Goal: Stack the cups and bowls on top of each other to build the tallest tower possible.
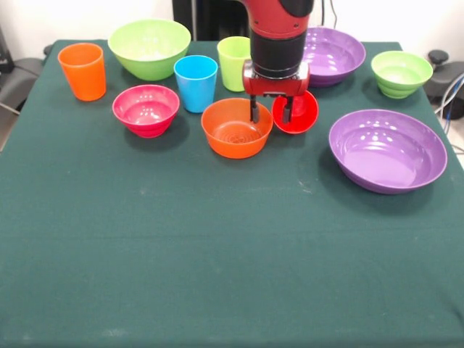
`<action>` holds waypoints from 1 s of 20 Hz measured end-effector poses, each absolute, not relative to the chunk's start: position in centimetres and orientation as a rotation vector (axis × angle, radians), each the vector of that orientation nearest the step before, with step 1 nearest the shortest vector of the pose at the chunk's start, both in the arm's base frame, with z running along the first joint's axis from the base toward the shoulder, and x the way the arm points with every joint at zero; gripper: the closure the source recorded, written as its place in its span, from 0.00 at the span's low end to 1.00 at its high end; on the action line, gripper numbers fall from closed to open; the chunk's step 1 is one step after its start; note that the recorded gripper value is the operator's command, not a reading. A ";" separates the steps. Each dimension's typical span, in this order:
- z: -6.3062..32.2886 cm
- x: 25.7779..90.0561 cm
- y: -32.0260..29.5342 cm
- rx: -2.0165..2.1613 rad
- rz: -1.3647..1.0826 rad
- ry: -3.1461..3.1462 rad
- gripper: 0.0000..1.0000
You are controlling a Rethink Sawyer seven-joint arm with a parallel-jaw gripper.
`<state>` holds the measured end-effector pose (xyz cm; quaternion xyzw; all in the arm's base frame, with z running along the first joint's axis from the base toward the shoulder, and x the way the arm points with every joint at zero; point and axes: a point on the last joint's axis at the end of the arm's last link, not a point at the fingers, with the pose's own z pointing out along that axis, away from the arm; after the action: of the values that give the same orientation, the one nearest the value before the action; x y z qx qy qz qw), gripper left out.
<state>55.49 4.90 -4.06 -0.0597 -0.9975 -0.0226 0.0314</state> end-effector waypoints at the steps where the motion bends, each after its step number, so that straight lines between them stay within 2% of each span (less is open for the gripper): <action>1: -4.1 55.5 4.9 -0.185 -0.070 -3.073 0.00; 20: -4.2 55.6 5.1 -0.184 -0.076 -3.082 0.00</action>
<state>55.62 5.07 -4.19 -0.0596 -0.9976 -0.0245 0.0268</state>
